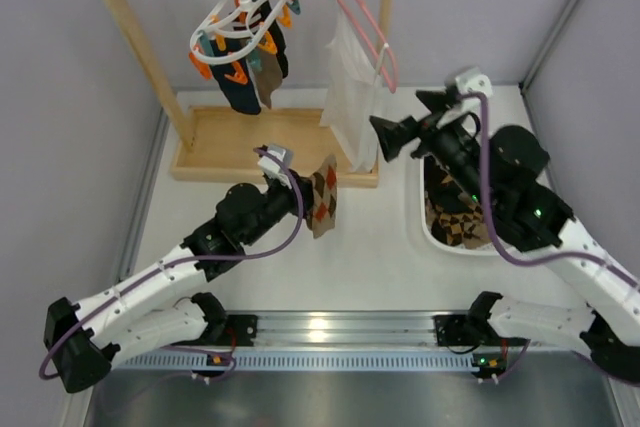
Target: Remove the socks clipped to the hanger
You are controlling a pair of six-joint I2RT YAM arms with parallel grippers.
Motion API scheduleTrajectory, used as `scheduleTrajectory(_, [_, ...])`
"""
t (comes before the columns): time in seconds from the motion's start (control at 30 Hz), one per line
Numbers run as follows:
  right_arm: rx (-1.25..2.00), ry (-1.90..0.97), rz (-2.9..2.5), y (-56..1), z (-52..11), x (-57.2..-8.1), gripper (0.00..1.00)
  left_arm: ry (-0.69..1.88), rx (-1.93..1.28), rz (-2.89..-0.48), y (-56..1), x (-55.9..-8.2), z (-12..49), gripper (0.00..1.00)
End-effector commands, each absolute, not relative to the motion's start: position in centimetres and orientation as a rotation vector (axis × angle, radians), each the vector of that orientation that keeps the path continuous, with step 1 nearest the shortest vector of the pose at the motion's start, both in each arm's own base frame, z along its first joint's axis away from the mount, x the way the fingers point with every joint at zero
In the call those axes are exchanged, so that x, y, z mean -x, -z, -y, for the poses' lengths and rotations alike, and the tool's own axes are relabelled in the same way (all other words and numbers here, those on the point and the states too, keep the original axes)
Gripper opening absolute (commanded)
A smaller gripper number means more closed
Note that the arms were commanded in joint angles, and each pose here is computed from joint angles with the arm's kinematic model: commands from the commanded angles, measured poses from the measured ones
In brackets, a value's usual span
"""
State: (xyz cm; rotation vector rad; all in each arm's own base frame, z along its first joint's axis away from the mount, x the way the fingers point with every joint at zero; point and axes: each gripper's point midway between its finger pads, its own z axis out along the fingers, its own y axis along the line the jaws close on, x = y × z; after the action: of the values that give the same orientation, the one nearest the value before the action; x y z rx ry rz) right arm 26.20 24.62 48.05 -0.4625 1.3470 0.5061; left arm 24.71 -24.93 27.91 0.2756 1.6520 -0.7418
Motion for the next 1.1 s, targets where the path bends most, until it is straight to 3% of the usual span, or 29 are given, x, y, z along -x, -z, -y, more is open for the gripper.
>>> scheduleTrajectory(0.0, [0.271, -0.468, -1.452, -44.5, -18.7, -24.1, 0.99, 1.042, -0.456, -1.665, -28.1, -21.0, 29.4, 0.00])
scheduleTrajectory(0.07, [0.239, -0.454, -1.495, -41.9, -16.8, -23.0, 1.00, 1.087, -0.491, -1.672, -27.8, -20.4, 30.9, 0.00])
scheduleTrajectory(0.27, [0.084, -0.475, -1.459, -41.3, -9.5, -18.6, 0.99, 1.151, -0.607, -1.608, -30.1, -18.4, 37.0, 0.00])
scheduleTrajectory(0.33, [0.080, -0.450, -1.479, -41.0, -8.4, -18.1, 0.99, 1.120, -0.650, -1.662, -28.1, -19.0, 39.9, 0.00])
scheduleTrajectory(0.37, [0.067, -0.454, -1.468, -41.7, -7.7, -17.6, 0.99, 1.135, -0.635, -1.637, -29.9, -19.3, 41.3, 0.00])
scheduleTrajectory(0.7, [-0.013, -0.457, -1.399, -43.0, -2.9, -14.6, 0.99, 1.063, -0.662, -1.674, -26.8, -26.2, 53.1, 0.02])
scheduleTrajectory(0.73, [-0.017, -0.473, -1.387, -43.1, -2.8, -14.4, 0.99, 1.066, -0.663, -1.625, -28.5, -26.9, 54.3, 0.02])
scheduleTrajectory(0.8, [-0.014, -0.486, -1.379, -42.9, -2.8, -14.2, 1.00, 0.990, -0.652, -1.669, -24.9, -29.0, 56.1, 0.05])
scheduleTrajectory(0.83, [-0.011, -0.483, -1.381, -42.8, -2.9, -14.3, 0.99, 0.978, -0.632, -1.633, -26.4, -29.9, 56.9, 0.09])
scheduleTrajectory(0.9, [0.000, -0.477, -1.397, -42.5, -3.2, -14.5, 0.99, 0.941, -0.652, -1.678, -23.2, -31.0, 58.7, 0.20])
scheduleTrajectory(0.93, [0.003, -0.476, -1.403, -42.4, -3.3, -14.5, 0.99, 0.940, -0.663, -1.668, -24.5, -31.4, 59.6, 0.45])
scheduleTrajectory(1.0, [0.023, -0.466, -1.424, -42.0, -3.9, -14.9, 0.99, 0.917, -0.738, -1.699, -22.3, -31.3, 61.0, 0.75])
scheduleTrajectory(1.03, [0.028, -0.461, -1.431, -41.8, -4.0, -15.0, 0.99, 0.885, -0.791, -1.679, -23.7, -30.7, 61.5, 0.98])
scheduleTrajectory(1.07, [0.029, -0.455, -1.440, -41.6, -4.1, -15.1, 0.99, 0.827, -0.783, -1.683, -23.6, -30.9, 61.3, 0.99])
